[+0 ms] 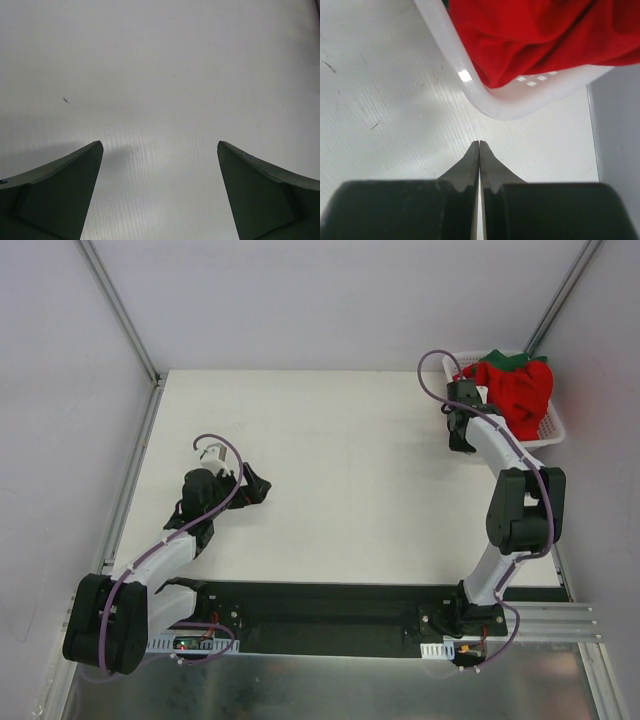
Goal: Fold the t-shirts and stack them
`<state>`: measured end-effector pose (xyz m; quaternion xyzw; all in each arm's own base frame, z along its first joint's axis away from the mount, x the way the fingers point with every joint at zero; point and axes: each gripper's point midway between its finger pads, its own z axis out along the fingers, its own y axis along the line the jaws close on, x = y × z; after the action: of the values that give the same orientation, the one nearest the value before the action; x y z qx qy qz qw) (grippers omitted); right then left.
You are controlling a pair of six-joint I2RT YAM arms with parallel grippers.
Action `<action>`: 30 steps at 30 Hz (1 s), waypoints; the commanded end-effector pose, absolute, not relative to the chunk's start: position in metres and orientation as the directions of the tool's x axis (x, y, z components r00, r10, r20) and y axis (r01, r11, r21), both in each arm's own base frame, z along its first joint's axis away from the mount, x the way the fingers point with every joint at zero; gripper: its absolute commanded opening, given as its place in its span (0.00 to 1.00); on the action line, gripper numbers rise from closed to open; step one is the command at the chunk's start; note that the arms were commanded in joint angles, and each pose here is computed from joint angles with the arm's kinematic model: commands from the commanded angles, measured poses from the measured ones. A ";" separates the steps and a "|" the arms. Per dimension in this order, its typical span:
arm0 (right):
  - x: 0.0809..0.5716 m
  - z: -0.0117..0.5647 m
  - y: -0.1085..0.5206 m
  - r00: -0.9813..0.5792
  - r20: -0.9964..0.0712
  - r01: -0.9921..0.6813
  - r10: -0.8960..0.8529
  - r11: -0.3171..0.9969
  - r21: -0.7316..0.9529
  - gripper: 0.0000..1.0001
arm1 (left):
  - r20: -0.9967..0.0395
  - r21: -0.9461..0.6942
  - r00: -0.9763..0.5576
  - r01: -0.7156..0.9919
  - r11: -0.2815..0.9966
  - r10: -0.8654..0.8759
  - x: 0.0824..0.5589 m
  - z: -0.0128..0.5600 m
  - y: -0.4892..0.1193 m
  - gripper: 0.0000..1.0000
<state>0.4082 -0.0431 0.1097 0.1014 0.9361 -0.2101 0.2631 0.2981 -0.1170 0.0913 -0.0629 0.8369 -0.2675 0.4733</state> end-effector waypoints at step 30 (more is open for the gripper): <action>0.409 0.099 -0.117 -0.779 -0.586 0.509 0.223 0.771 -0.382 0.01 | -0.780 -0.487 -0.531 0.180 0.855 -0.333 0.300 0.091 -0.120 0.99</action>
<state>0.3814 -0.1170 0.0876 0.1979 0.9103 -0.2863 0.2240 0.2982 -0.1171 0.0865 -0.0640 0.8406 -0.2661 0.4674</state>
